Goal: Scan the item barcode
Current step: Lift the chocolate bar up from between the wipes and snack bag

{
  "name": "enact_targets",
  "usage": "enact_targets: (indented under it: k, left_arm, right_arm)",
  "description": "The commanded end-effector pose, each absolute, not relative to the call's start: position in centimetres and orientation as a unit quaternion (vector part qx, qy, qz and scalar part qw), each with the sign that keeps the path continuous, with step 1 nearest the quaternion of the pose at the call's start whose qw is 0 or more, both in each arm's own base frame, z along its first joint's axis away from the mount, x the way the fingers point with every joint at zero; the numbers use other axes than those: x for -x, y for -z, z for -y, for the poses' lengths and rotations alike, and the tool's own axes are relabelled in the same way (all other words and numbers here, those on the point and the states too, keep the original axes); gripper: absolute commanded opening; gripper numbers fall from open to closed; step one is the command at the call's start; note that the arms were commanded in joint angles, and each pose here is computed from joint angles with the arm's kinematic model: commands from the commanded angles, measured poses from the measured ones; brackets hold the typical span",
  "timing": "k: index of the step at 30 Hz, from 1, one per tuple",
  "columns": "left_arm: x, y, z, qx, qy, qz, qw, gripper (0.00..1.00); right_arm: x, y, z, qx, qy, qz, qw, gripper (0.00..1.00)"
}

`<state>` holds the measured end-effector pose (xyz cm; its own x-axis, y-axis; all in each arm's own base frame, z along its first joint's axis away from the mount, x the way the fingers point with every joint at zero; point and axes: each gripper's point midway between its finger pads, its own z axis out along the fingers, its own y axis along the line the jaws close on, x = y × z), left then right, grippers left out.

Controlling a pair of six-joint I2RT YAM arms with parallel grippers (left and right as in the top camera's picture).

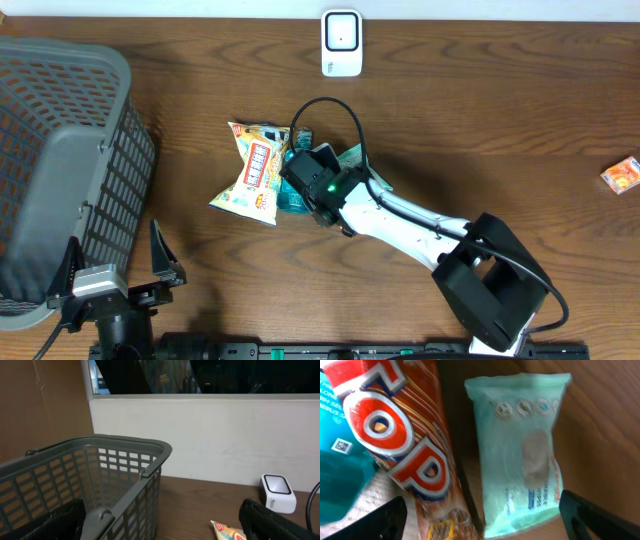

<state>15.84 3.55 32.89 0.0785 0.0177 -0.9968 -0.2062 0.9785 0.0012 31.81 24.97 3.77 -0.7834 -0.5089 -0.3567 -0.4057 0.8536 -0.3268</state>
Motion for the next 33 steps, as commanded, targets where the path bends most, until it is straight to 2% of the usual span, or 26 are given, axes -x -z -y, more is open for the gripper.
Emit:
enact_targets:
  k: [1, 6, 11, 14, 15, 18, 19, 20, 27, 33]
  left_arm:
    - [-15.7, -33.0, -3.8, 0.071, -0.087, -0.673, 0.731, 0.98]
    - [-15.7, -33.0, -3.8, 0.071, -0.087, -0.673, 0.731, 0.98]
    - [-15.7, -33.0, -3.8, 0.071, -0.087, -0.673, 0.731, 0.98]
    - [-15.7, -33.0, -3.8, 0.071, -0.087, -0.673, 0.731, 0.98]
    - [-15.7, -33.0, -3.8, 0.071, -0.087, -0.673, 0.731, 0.98]
    - [-15.7, -33.0, -3.8, 0.071, -0.087, -0.673, 0.731, 0.98]
    - [-15.7, -33.0, -3.8, 0.071, -0.087, -0.673, 0.731, 0.98]
    - [-15.7, -33.0, -3.8, 0.071, -0.087, -0.673, 0.731, 0.98]
    - [-15.7, -33.0, -3.8, 0.071, -0.087, -0.673, 0.731, 0.98]
    - [-15.7, -33.0, -3.8, 0.071, -0.087, -0.673, 0.731, 0.98]
  right_arm:
    - [-31.5, -3.1, -25.4, 0.281, 0.128, -0.922, 0.232, 0.90]
    - [-31.8, -2.8, -26.6, 0.303, 0.129, -0.905, 0.269, 0.87]
    - [-33.1, -1.7, -26.3, 0.302, 0.164, -0.891, 0.296, 0.76]
    - [-33.0, 0.7, -25.6, 0.324, 0.194, -0.884, 0.276, 0.70]
    - [-32.8, 1.3, -25.5, 0.333, 0.200, -0.882, 0.268, 0.63]
    - [-31.9, 2.8, -25.3, 0.355, 0.219, -0.874, 0.248, 0.19]
    - [-31.7, 3.0, -25.3, 0.359, 0.226, -0.871, 0.248, 0.07]
    - [-31.5, 2.9, -25.5, 0.364, 0.235, -0.865, 0.252, 0.02]
    - [-30.7, -0.8, -28.8, 0.363, 0.224, -0.854, 0.296, 0.01]
    - [-28.9, -6.4, -31.8, 0.369, 0.068, -0.895, 0.240, 0.01]
